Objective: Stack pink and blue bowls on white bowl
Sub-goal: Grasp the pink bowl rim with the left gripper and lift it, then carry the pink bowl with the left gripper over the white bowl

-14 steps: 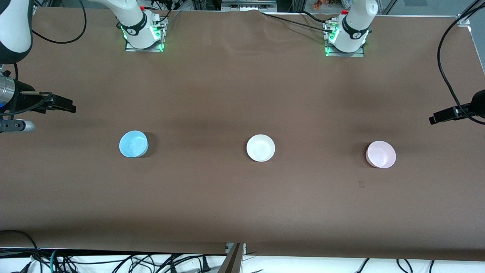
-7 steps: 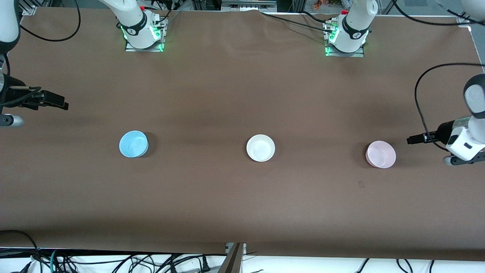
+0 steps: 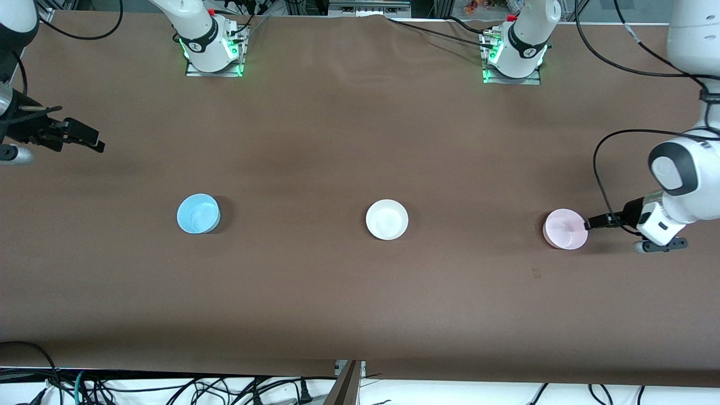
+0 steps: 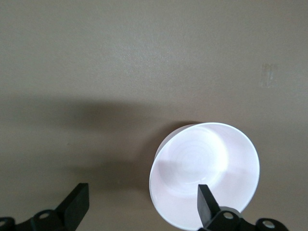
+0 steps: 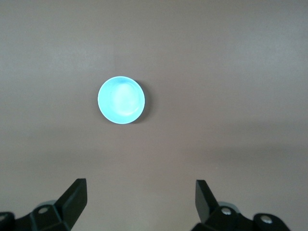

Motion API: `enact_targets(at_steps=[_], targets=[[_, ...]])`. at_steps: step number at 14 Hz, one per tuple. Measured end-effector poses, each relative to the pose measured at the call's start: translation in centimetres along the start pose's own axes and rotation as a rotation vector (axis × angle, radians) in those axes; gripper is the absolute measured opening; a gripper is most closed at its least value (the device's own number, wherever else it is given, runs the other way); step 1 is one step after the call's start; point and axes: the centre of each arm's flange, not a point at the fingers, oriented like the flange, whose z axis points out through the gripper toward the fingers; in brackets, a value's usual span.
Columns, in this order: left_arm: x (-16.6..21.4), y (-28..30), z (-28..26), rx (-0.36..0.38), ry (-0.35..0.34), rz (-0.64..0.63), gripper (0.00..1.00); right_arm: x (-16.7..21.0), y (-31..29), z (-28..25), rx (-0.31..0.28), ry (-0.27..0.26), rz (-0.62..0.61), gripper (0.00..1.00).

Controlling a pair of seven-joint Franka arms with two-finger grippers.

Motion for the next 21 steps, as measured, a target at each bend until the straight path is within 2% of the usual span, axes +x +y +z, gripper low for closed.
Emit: enact_targets(at_steps=[3,4,8,12,16,19,21], targets=[[-0.6,-0.1,1.6,-0.012,-0.005,-0.006,0.94,-0.4,-0.7,0.8,0.0,-0.004,-0.012,1.0],[-0.6,0.0,1.7,-0.013,-0.007,-0.007,0.87,-0.4,-0.7,0.9,0.0,-0.005,-0.013,1.0],[-0.7,0.1,2.1,-0.033,0.002,0.017,0.42,-0.3,-0.7,0.9,0.0,-0.004,-0.012,1.0],[-0.5,0.4,2.3,-0.052,0.008,0.024,0.02,-0.4,1.0,0.3,0.001,0.003,0.019,1.0],[1.2,6.1,-0.1,-0.091,0.006,0.008,0.02,-0.8,3.6,-2.2,0.008,-0.019,0.065,1.0],[2.0,15.7,-2.7,-0.14,-0.004,-0.018,0.02,-0.7,5.1,-3.8,0.008,-0.03,0.093,1.0],[0.9,23.5,-2.7,-0.166,-0.027,-0.023,0.02,-0.3,5.2,-4.1,0.005,-0.024,0.084,1.0]])
